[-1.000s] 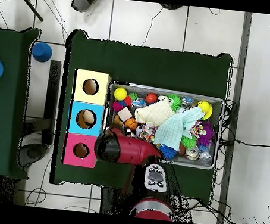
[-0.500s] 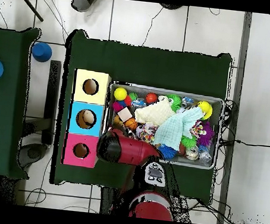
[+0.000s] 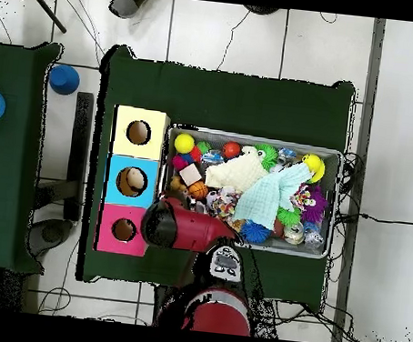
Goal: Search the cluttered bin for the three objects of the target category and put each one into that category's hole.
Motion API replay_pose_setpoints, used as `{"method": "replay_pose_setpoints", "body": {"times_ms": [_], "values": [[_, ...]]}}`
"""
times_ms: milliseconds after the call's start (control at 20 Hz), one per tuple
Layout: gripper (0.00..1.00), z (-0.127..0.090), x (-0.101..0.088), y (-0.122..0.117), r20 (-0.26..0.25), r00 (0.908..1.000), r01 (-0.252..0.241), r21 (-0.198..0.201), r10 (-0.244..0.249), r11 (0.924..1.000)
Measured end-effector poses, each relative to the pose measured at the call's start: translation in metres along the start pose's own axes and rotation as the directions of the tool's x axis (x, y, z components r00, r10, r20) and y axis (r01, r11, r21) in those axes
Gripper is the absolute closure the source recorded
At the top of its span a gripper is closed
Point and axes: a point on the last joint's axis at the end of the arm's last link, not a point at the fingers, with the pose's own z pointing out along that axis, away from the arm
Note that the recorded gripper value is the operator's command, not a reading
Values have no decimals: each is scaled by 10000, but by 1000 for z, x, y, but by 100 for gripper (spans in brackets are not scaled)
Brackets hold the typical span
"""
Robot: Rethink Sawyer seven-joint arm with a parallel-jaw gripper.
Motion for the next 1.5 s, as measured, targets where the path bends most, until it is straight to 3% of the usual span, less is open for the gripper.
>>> {"method": "replay_pose_setpoints", "body": {"times_ms": [350,700,1300,1350,1500], "values": [[0,5,-1,12,218,9996,-161,2,161,9999],[0,17,-3,10,589,9965,-612,163,601,9980],[0,19,-5,8,728,9948,-735,197,719,9971],[100,19,-5,8,768,9944,-737,206,719,9971],[100,19,-7,7,885,9935,-744,246,720,9969]]}}
